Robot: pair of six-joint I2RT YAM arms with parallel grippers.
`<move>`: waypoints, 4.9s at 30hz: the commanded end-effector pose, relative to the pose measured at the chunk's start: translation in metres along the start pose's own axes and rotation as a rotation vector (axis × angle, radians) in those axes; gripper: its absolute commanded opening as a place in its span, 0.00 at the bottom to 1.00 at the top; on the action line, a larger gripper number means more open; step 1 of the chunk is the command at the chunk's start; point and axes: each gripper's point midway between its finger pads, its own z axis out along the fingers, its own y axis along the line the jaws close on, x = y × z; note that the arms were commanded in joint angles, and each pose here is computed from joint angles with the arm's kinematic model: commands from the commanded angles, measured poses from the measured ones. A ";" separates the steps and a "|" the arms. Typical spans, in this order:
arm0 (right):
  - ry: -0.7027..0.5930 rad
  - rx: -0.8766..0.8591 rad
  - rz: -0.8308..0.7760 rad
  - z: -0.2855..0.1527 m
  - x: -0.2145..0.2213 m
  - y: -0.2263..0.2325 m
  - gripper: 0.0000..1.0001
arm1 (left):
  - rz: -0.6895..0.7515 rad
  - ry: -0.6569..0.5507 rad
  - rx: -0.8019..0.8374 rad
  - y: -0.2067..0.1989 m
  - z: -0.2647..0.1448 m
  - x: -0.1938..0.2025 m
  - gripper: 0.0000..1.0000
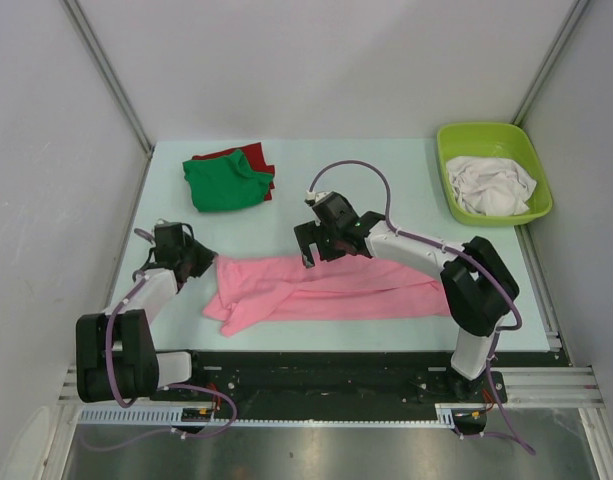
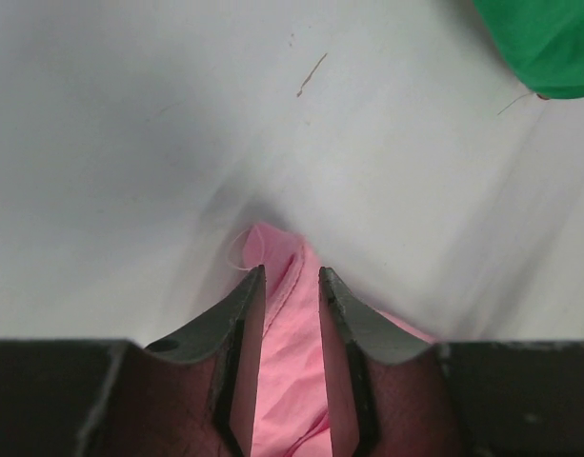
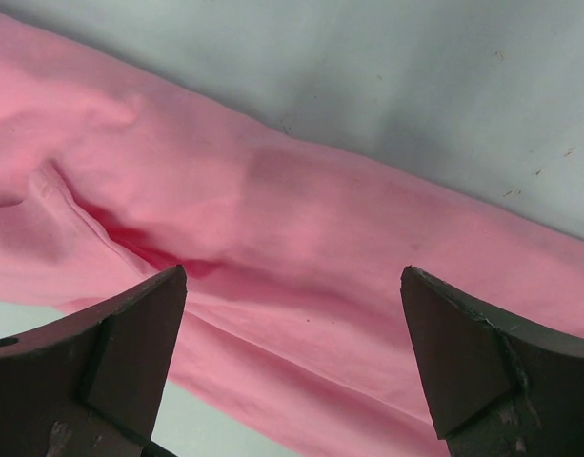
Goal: Fold and stack the t-shirts
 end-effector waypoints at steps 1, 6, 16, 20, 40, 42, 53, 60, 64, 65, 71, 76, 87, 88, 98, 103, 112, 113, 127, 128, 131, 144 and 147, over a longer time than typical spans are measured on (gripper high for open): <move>-0.010 0.002 -0.009 0.001 -0.005 0.002 1.00 | 0.008 -0.030 0.051 -0.010 0.003 -0.009 0.34; -0.013 -0.002 -0.003 0.001 -0.006 0.002 1.00 | 0.019 -0.014 0.087 -0.013 0.000 -0.004 0.40; -0.008 -0.004 0.005 0.002 -0.004 0.003 1.00 | 0.038 0.021 0.100 -0.007 -0.002 0.010 0.43; 0.004 0.000 0.006 0.002 -0.001 0.002 1.00 | 0.035 0.030 0.106 -0.007 0.000 0.013 0.25; -0.030 0.069 0.082 -0.008 0.002 -0.036 1.00 | -0.050 -0.046 0.226 -0.063 0.014 -0.041 0.00; -0.027 0.070 0.099 -0.007 0.006 -0.041 1.00 | -0.062 -0.038 0.228 -0.066 0.019 -0.042 0.00; -0.018 0.091 0.158 -0.006 0.018 -0.070 1.00 | -0.154 0.012 0.205 -0.051 0.060 -0.044 0.00; -0.010 0.049 0.086 -0.012 0.025 -0.049 1.00 | -0.205 0.048 0.200 -0.043 0.066 -0.041 0.47; -0.093 -0.039 -0.035 -0.029 0.007 -0.009 1.00 | -0.221 0.025 0.208 -0.043 0.043 -0.039 0.98; -0.100 -0.066 -0.048 -0.032 0.003 -0.001 1.00 | -0.208 0.009 0.211 -0.043 0.037 -0.041 1.00; -0.057 -0.275 -0.157 -0.033 0.007 0.059 1.00 | -0.126 -0.062 0.212 -0.042 -0.024 -0.041 1.00; -0.041 -0.413 -0.190 -0.004 0.004 0.099 0.99 | -0.048 -0.072 0.247 -0.042 -0.067 -0.030 1.00; -0.059 -0.518 -0.255 0.042 -0.014 0.153 0.97 | 0.073 -0.057 0.363 -0.044 -0.109 -0.005 0.99; -0.062 -0.520 -0.260 0.044 -0.015 0.156 0.97 | 0.079 -0.061 0.366 -0.044 -0.111 -0.004 0.98; -0.030 -0.557 -0.244 0.064 -0.016 0.170 0.97 | 0.106 -0.019 0.349 -0.035 -0.102 0.006 0.98; -0.032 -0.518 -0.231 0.076 -0.012 0.161 0.96 | 0.117 -0.007 0.362 -0.034 -0.100 0.009 0.99; -0.028 -0.501 -0.206 0.082 -0.009 0.150 0.71 | 0.115 0.020 0.364 -0.030 -0.093 0.016 0.99; -0.029 -0.493 -0.204 0.081 -0.007 0.149 0.64 | 0.116 0.023 0.371 -0.030 -0.093 0.017 0.98; -0.059 -0.409 -0.237 0.065 -0.006 0.144 0.03 | 0.114 0.036 0.378 -0.030 -0.094 0.021 0.98; -0.067 -0.397 -0.261 0.061 -0.004 0.147 0.02 | 0.114 0.037 0.379 -0.029 -0.094 0.022 0.98; -0.097 -0.350 -0.299 0.045 -0.005 0.149 0.01 | 0.113 0.040 0.378 -0.028 -0.093 0.023 0.99; -0.071 -0.262 -0.426 -0.016 0.057 0.157 0.07 | 0.116 0.050 0.386 -0.028 -0.094 0.026 0.98; 0.022 -0.221 -0.458 -0.013 0.106 0.147 0.12 | 0.125 0.046 0.393 -0.029 -0.097 0.026 0.98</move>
